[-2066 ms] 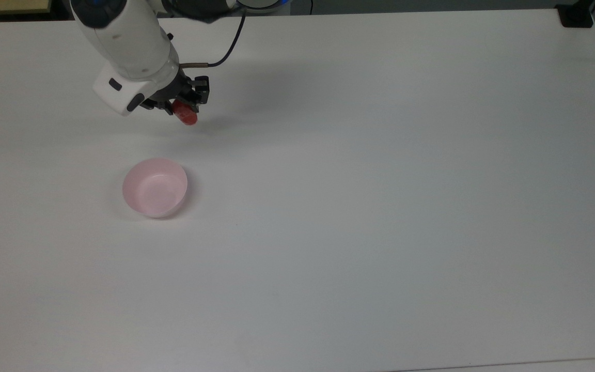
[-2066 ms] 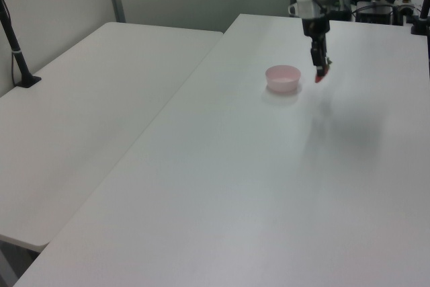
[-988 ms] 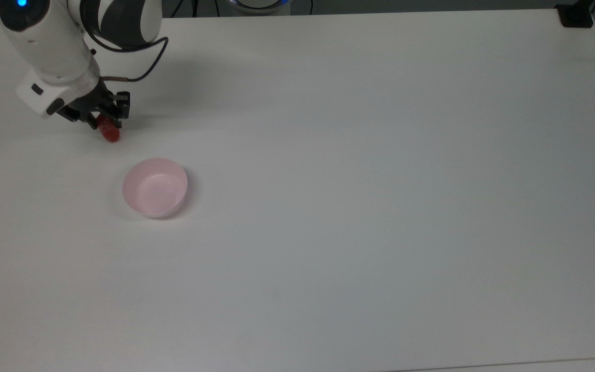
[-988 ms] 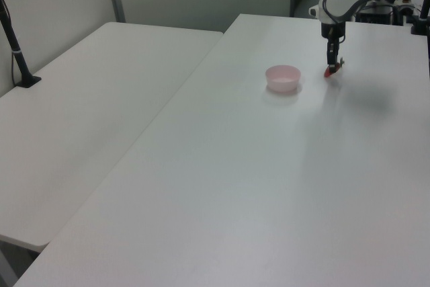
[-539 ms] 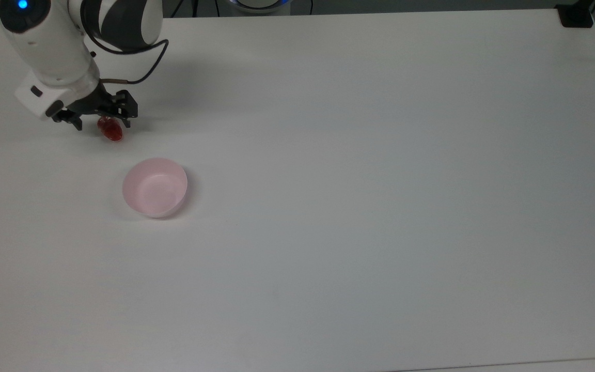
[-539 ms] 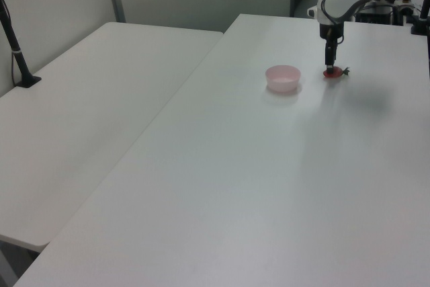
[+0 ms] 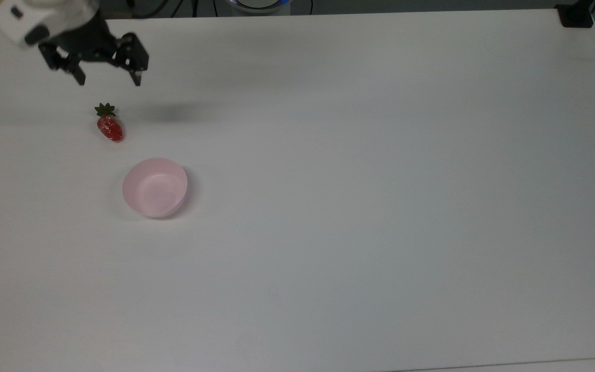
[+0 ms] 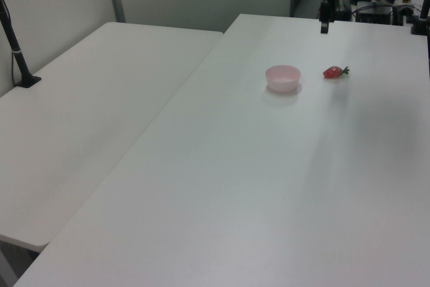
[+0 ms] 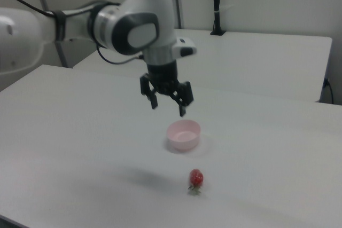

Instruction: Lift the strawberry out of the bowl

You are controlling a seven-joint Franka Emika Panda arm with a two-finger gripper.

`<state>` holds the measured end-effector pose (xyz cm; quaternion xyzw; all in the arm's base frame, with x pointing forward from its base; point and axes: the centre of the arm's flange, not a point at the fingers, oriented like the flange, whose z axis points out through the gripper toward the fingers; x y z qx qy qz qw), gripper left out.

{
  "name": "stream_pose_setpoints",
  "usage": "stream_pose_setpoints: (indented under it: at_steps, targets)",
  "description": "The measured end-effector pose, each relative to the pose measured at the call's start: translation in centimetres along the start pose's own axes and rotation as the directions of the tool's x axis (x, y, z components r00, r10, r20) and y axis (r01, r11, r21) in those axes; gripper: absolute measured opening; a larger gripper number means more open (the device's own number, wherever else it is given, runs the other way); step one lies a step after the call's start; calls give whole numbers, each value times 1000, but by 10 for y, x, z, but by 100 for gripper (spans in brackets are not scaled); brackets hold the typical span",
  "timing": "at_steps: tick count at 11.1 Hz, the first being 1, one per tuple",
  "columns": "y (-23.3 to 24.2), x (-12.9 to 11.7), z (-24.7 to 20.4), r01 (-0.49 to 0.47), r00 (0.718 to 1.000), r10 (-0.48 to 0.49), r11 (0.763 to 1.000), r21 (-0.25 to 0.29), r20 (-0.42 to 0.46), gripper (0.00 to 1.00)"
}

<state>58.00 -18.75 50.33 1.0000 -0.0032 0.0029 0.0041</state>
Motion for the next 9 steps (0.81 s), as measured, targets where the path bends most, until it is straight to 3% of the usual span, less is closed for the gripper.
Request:
stream_pose_setpoints:
  at_steps: [5,9]
  targets:
    - [-97,-30,-88,-229,973,230,972,45,-24,100]
    - [-135,-26,-90,-226,973,228,973,45,-40,100]
